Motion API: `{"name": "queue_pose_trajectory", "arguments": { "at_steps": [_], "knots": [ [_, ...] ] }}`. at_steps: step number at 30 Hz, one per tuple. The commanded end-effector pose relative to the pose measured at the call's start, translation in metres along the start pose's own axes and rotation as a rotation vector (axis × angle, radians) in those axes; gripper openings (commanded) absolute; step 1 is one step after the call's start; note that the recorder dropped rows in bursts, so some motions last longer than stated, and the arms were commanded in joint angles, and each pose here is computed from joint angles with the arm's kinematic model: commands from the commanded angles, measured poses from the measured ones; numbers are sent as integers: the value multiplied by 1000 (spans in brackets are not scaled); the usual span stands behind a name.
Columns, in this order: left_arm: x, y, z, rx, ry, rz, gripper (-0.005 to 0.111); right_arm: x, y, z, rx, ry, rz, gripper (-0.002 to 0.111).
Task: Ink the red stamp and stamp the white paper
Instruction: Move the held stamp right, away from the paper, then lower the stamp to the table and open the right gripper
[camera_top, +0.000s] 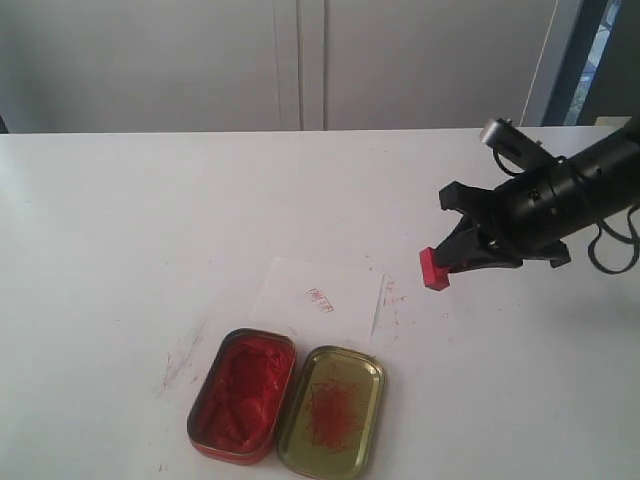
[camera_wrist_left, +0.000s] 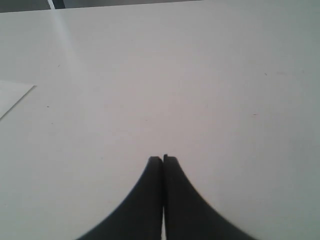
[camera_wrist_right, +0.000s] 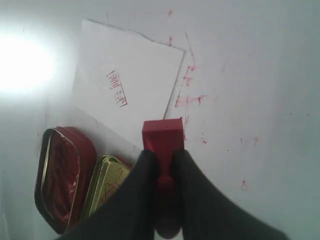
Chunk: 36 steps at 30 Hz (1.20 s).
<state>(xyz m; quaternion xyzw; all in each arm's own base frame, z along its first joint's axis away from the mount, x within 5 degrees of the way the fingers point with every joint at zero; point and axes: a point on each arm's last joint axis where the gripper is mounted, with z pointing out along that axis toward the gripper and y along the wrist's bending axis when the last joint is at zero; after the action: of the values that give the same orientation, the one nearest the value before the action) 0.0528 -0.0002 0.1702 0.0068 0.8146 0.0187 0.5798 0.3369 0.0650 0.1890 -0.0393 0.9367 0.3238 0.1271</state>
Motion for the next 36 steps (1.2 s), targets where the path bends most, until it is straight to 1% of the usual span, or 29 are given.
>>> {"name": "queue_pose_trajectory", "arguments": {
  "at_steps": [1,4,10,14,21,36],
  "knots": [
    [1,0,0,6,-3,3,0,5,-2,3,-47,-72,-67,0],
    [1,-3,0,46,-5,17,0,1,-2,5,-74,-133,-45,0],
    [1,-6,0,115,-8,41,0,1,-10,17,-79,-117,-3,0],
    [1,-6,0,115,-8,41,0,3,-16,28,-117,-89,53,0],
    [1,-6,0,115,-8,41,0,6,-25,43,-139,-54,109,0],
    [1,-6,0,115,-8,41,0,5,-25,44,-164,-78,161,0]
  ]
}}
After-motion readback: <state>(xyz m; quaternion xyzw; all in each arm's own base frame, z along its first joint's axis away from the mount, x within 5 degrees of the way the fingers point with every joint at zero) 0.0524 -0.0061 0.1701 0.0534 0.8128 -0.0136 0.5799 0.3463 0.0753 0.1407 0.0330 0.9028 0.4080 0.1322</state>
